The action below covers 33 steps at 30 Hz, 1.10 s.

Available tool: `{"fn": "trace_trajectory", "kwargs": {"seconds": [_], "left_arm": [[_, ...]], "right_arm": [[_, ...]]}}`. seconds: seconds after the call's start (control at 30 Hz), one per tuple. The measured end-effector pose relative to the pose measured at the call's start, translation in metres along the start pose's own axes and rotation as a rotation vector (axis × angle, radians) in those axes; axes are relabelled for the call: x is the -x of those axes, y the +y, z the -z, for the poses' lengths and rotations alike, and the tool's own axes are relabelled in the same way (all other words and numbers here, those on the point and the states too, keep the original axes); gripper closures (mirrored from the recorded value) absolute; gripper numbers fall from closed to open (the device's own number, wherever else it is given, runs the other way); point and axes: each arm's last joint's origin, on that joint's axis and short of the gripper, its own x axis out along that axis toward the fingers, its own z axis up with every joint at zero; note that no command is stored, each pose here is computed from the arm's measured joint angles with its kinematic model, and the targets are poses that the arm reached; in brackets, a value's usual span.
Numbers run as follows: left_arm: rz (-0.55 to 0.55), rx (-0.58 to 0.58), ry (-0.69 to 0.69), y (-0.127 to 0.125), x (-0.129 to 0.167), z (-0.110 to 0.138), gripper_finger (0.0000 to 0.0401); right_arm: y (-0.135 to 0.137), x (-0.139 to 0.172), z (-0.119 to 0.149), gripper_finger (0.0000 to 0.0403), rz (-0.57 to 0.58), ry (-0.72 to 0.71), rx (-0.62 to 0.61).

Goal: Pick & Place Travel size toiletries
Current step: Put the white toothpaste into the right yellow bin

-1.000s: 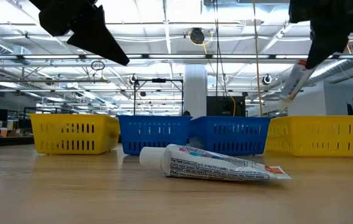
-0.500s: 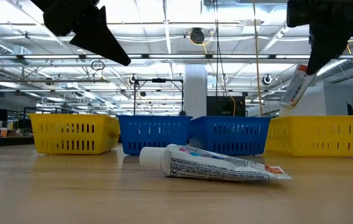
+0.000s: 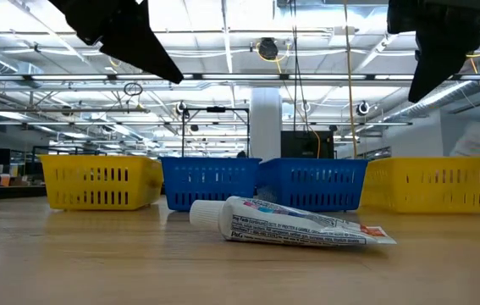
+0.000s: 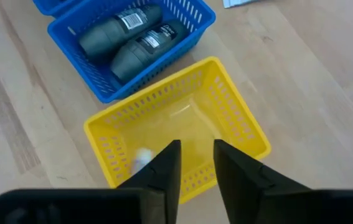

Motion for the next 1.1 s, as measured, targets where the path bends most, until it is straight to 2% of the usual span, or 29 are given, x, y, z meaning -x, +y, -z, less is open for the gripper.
{"fn": "trace_trajectory", "kwargs": {"seconds": [0.13,0.47,0.67,0.83,1.1], "left_arm": [[0.049,0.01,-0.012,-0.003,0.0,-0.003,0.0205],[0.392,-0.026,0.019,-0.012,-0.009,-0.011,0.0206],[0.537,-0.124,0.03,-0.034,-0.024,-0.002,0.0206],[0.653,-0.154,-0.001,-0.053,-0.039,0.005,0.0206],[0.698,-0.137,0.06,-0.066,-0.062,0.02,0.0206]], "right_arm": [[0.002,0.0,-0.002,0.0293,-0.018,-0.017,-0.007],[0.009,0.001,-0.009,0.0284,-0.088,-0.085,0.033],[0.012,0.001,-0.012,0.0282,-0.116,-0.117,0.06],[0.015,0.002,-0.014,0.0284,-0.139,-0.148,0.085],[0.017,0.003,-0.017,0.0284,-0.162,-0.18,0.112]]}}
